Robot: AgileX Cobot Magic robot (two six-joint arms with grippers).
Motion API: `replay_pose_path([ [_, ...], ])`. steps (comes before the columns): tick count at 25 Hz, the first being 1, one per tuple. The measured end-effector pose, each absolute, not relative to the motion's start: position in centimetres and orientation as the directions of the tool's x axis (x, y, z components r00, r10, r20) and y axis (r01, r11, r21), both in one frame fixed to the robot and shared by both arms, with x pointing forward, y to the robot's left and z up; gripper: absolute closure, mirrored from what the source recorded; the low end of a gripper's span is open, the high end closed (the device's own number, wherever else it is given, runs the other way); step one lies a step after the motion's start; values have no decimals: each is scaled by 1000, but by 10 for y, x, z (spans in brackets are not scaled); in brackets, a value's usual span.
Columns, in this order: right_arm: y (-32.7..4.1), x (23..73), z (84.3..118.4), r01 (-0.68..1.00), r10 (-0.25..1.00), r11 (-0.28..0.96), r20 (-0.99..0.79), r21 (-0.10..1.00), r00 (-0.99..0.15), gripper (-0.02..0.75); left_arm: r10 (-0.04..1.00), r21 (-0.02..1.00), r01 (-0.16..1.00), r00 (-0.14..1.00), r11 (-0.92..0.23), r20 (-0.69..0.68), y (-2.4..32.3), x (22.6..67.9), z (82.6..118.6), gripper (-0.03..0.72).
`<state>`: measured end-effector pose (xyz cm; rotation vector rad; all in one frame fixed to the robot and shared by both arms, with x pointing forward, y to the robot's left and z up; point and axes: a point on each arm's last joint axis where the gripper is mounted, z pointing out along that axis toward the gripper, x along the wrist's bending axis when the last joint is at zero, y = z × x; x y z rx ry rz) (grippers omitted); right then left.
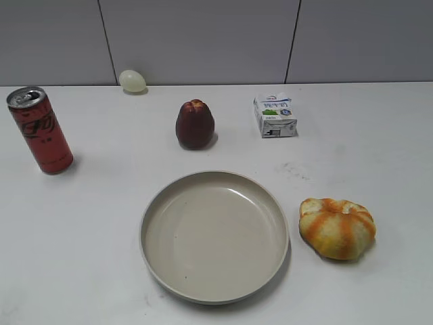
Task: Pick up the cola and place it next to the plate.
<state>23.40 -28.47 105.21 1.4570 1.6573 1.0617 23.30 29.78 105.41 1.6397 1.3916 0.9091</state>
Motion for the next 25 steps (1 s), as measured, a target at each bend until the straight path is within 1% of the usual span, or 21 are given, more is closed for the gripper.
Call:
replay_pose_path([
  [25,-285,234,1052,436,989,41,24,899,-143,206,989,900,427,142,-90,32,298,233,1054,188],
])
